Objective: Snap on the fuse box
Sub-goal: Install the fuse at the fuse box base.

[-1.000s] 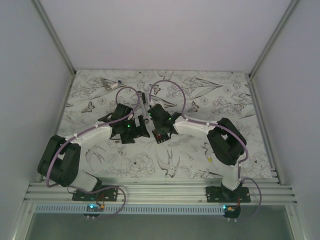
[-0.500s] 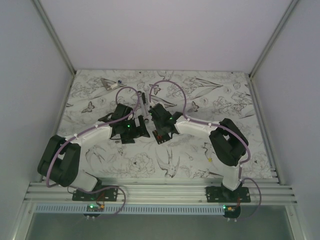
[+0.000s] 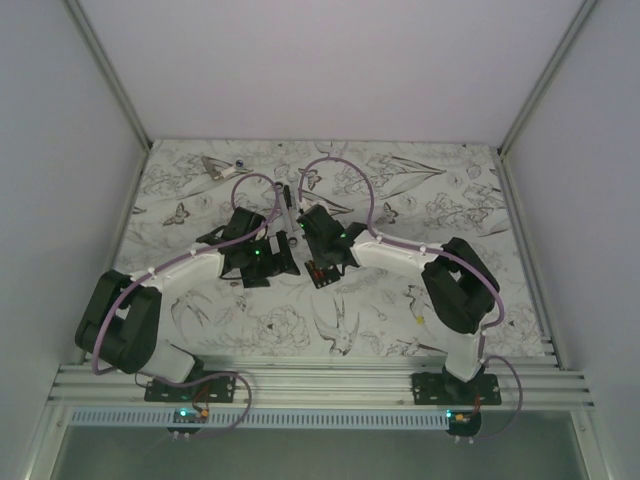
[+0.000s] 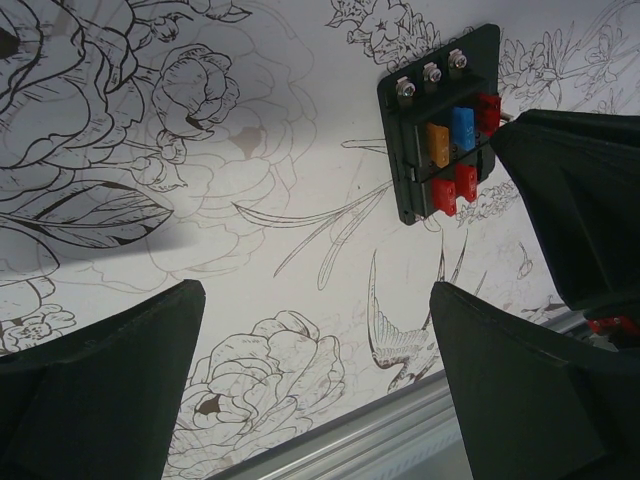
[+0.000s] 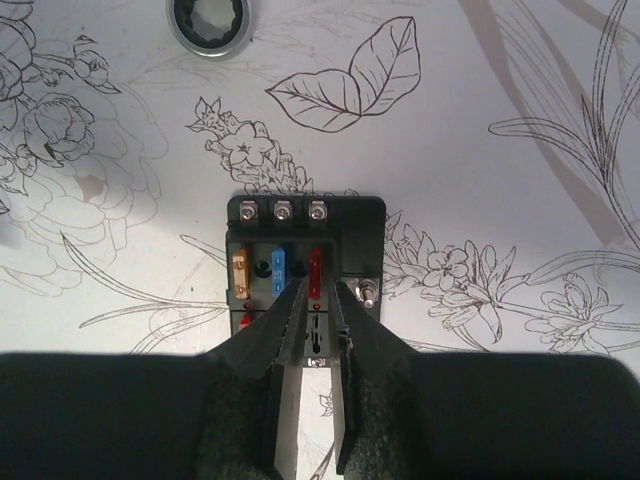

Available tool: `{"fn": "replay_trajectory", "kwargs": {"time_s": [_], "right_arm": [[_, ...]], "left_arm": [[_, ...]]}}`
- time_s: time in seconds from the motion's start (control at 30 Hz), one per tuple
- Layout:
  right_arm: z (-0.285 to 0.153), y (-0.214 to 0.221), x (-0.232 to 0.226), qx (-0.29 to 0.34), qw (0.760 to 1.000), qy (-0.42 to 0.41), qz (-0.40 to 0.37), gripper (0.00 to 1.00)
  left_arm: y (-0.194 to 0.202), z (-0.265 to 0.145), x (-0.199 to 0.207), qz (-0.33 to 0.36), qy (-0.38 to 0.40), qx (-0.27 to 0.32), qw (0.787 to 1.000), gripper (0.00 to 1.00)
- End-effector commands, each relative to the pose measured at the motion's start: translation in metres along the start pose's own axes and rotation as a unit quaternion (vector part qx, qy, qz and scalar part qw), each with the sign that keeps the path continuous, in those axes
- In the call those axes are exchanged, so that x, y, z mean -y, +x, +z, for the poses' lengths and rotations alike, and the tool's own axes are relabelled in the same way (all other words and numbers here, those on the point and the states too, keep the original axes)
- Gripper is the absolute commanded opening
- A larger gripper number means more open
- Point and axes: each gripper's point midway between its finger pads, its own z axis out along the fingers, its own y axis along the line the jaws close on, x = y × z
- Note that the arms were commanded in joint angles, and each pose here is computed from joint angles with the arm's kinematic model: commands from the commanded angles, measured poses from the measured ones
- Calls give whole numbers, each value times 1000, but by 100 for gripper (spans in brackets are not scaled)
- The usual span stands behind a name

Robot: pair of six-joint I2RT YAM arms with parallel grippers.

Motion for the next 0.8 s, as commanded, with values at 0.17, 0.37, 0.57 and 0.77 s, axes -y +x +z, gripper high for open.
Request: {"fn": "replay_trajectory", "kwargs": {"time_s": [0.17,0.37,0.57,0.77], "right_arm": [[8,-18,-2,17,1000,5,-1,16],[14,-10,-1,2,1000,10,-3,10],[17,2,3,-19,1000,20,-8,0],[28,29,11,-66,997,37,-23,0]], "left_arm": [[9,-1,-4,-2,-3,-9,1000,99],[10,-1,-4,-3,-3,-10,1000,100],[10,-1,-4,-3,-3,-10,1000,100],[10,-1,-5,-3,-4,-10,1000,100]]}}
